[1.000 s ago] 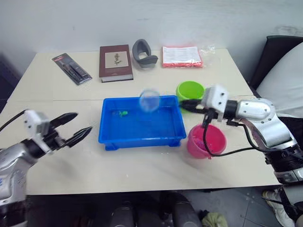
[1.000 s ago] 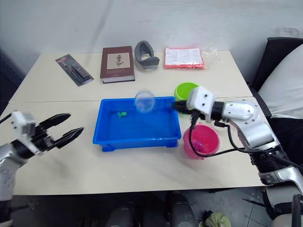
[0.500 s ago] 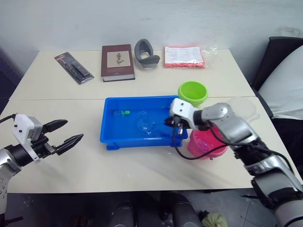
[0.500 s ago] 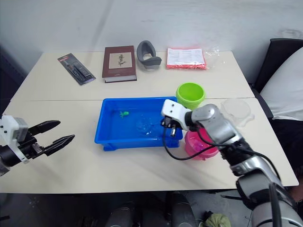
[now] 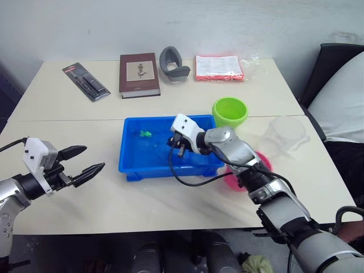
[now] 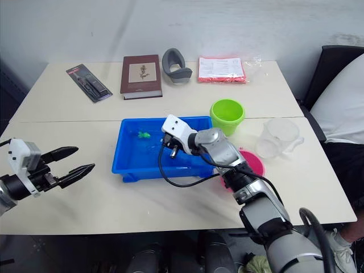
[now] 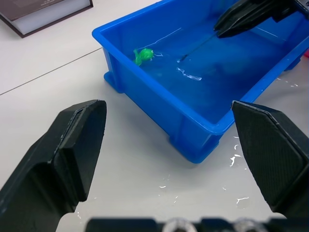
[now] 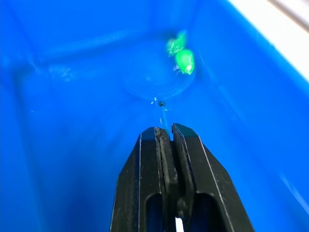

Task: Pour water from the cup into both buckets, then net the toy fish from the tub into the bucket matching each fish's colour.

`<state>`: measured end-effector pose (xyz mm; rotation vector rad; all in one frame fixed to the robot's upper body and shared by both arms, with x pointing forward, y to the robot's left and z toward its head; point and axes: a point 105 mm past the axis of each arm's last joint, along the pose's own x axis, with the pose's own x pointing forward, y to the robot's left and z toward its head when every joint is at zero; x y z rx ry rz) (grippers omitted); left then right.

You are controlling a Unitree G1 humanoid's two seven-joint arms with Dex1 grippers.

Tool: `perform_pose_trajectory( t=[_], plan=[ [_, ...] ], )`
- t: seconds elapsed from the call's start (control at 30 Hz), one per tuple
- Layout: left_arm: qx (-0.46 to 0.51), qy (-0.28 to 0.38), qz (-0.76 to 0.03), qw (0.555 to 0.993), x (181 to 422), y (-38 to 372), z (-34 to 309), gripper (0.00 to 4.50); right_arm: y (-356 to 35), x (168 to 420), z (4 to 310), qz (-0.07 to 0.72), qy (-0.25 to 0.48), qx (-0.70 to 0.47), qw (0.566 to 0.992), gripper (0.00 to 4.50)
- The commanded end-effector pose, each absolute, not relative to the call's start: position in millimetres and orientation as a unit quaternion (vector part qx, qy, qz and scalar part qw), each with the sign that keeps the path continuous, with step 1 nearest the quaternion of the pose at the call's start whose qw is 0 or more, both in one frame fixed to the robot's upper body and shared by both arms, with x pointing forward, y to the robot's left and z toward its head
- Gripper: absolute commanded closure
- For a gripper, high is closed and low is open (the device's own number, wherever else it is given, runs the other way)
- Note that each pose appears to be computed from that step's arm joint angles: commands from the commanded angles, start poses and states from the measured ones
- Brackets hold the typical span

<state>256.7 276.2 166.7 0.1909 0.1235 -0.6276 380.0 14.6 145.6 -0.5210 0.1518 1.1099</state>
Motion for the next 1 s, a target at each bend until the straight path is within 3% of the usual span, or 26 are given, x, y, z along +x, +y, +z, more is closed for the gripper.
perform_pose_trajectory(
  t=[0.03,0.5,0.77,1.0],
  plan=[
    [0.106,0.051,-0.317,0.941,254,273,171,0.06,13,377,165,0.517,0.023,-0.24,0.822,4.5],
    [0.103,0.023,-0.345,0.933,258,261,176,0.06,-33,335,185,0.559,0.015,-0.185,0.808,4.5],
    [0.11,-0.027,-0.379,0.919,269,239,195,0.06,-80,318,197,0.527,0.016,-0.151,0.836,4.5],
    [0.117,-0.016,-0.417,0.901,284,214,203,0.06,-120,309,204,0.479,0.02,-0.124,0.869,4.5]
  ],
)
